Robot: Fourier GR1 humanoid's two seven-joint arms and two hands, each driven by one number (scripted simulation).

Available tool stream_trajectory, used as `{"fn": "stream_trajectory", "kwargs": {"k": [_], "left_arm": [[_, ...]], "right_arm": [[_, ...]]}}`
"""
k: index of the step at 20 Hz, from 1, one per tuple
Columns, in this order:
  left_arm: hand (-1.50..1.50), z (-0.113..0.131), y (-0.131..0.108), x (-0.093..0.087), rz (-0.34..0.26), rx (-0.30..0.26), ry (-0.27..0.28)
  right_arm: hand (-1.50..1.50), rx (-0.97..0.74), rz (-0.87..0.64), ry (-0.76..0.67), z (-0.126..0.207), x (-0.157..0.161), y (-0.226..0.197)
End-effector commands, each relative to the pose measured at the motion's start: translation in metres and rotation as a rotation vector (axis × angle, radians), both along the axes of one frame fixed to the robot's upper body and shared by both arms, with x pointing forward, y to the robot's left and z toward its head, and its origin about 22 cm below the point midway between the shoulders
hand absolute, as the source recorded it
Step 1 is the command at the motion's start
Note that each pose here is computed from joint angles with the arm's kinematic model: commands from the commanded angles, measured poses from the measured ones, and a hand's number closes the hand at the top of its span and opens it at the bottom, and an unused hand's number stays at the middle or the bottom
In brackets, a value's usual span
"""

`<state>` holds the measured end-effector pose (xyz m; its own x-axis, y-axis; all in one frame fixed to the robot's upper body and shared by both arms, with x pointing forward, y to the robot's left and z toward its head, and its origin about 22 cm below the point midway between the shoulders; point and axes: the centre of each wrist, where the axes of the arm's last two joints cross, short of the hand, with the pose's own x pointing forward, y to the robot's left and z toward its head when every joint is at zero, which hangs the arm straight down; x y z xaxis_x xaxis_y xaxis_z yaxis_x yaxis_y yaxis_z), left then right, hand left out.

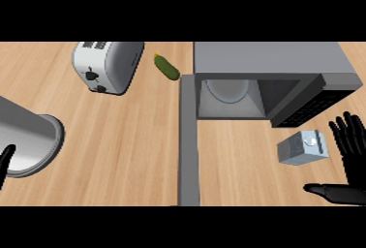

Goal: Pick up the milk, place it into the microwave and close the microwave

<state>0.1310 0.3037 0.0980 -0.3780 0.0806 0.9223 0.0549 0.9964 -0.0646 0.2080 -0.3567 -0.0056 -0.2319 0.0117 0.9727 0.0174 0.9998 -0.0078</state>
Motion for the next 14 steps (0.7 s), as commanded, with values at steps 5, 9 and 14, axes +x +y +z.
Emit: {"fn": "stream_trajectory", "kwargs": {"k": [5, 9, 14], "left_arm": [[-1.5, 0.007, -0.001, -0.013, 0.005, -0.015, -0.003], [-1.5, -0.001, 0.01, -0.015, -0.01, 0.006, 0.001], [-1.5, 0.009, -0.005, -0.018, 0.0, -0.001, -0.004]], "right_arm": [[-1.5, -0.013, 0.021, -0.005, -0.024, 0.01, -0.016], [-1.5, -0.06, 0.043, -0.028, -0.038, 0.013, -0.013], [-1.5, -0.067, 0.029, -0.024, -0.056, 0.034, -0.018]]}}
